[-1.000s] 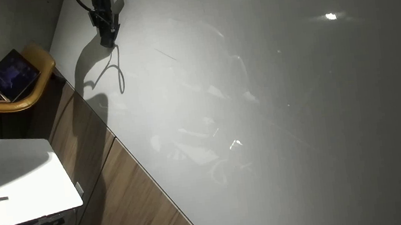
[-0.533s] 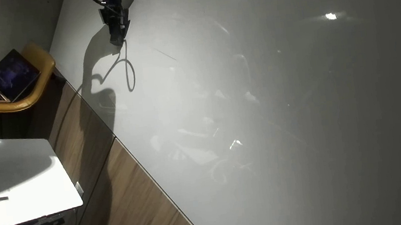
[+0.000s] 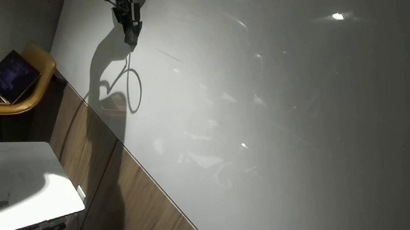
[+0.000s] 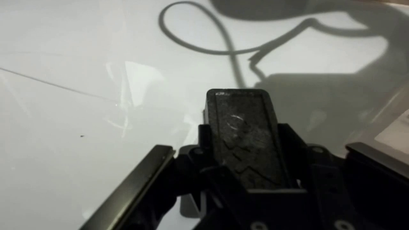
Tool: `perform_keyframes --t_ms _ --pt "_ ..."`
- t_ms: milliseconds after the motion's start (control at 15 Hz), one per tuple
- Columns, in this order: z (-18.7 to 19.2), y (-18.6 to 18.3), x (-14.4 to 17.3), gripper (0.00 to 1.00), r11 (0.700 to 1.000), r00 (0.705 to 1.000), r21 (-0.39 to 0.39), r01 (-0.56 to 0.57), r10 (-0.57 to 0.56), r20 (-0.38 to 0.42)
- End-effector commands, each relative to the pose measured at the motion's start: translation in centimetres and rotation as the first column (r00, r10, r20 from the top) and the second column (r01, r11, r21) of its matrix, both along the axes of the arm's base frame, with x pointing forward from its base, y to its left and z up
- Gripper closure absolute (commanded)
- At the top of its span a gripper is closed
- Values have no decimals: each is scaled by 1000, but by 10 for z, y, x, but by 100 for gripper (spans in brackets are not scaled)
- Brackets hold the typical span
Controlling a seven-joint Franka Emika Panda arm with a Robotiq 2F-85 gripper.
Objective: Use the eraser to wipe the whiteboard.
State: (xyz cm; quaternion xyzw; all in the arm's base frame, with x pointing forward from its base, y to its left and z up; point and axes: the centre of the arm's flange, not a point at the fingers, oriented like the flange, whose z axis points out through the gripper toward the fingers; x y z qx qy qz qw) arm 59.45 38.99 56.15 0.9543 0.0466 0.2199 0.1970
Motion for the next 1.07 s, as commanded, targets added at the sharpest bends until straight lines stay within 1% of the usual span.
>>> perform_keyframes --t_ms 0,200,467,733,867,1000 --pt "-31 -55 -49 71 994 991 -109 19 -4 136" --pt "-43 -74 -56 71 985 984 -162 66 -37 175" --pt "-60 -129 -59 71 969 974 -188 158 -122 190" --pt "-66 -205 -65 71 962 964 -176 208 -171 205" --pt "-62 -247 -69 71 966 963 -159 203 -168 210" --pt "-50 -292 -71 71 974 962 -129 187 -155 225"
